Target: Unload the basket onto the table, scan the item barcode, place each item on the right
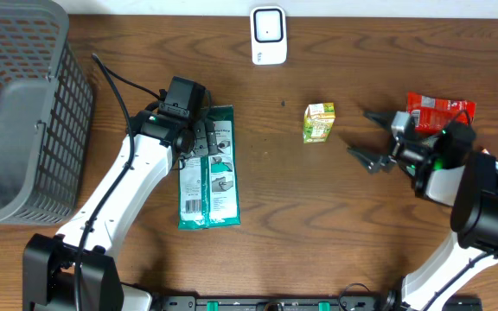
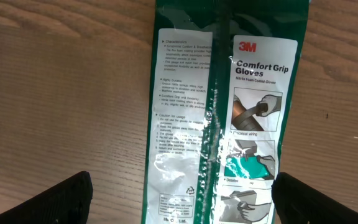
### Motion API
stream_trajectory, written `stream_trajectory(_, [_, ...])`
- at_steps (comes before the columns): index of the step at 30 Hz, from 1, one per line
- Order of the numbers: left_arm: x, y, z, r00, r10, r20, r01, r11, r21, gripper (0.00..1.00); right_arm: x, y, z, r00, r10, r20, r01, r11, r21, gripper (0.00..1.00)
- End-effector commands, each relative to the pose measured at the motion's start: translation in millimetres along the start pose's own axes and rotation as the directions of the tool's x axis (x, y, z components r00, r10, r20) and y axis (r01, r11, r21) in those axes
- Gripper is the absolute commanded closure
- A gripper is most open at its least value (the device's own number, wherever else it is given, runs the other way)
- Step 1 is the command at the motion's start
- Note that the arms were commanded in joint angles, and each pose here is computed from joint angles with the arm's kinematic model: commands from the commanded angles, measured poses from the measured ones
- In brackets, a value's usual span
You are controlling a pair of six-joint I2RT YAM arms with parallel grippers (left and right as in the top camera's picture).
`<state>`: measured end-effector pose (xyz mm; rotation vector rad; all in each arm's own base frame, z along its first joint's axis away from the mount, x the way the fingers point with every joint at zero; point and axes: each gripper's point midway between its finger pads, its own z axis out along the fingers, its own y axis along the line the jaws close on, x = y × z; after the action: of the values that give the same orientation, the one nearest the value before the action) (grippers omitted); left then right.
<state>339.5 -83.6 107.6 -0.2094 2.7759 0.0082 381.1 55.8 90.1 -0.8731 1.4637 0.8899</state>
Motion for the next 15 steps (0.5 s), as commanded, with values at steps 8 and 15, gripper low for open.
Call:
stream_trajectory(8, [-2.0, 2.4, 0.2, 1.0, -0.006, 0.003, 0.006, 1.0, -0.01, 0.07, -2.3, -17.2, 41.3, 0.999, 0.031, -0.036, -0.031, 0.999, 0.01, 0.03])
stream_trajectory(15, [-2.0, 2.4, 0.2, 1.0, -0.006, 0.003, 0.006, 1.0, -0.01, 0.07, 10.6, -10.2, 43.2, 0.997, 0.03, -0.066, -0.031, 0.999, -0.009, 0.01])
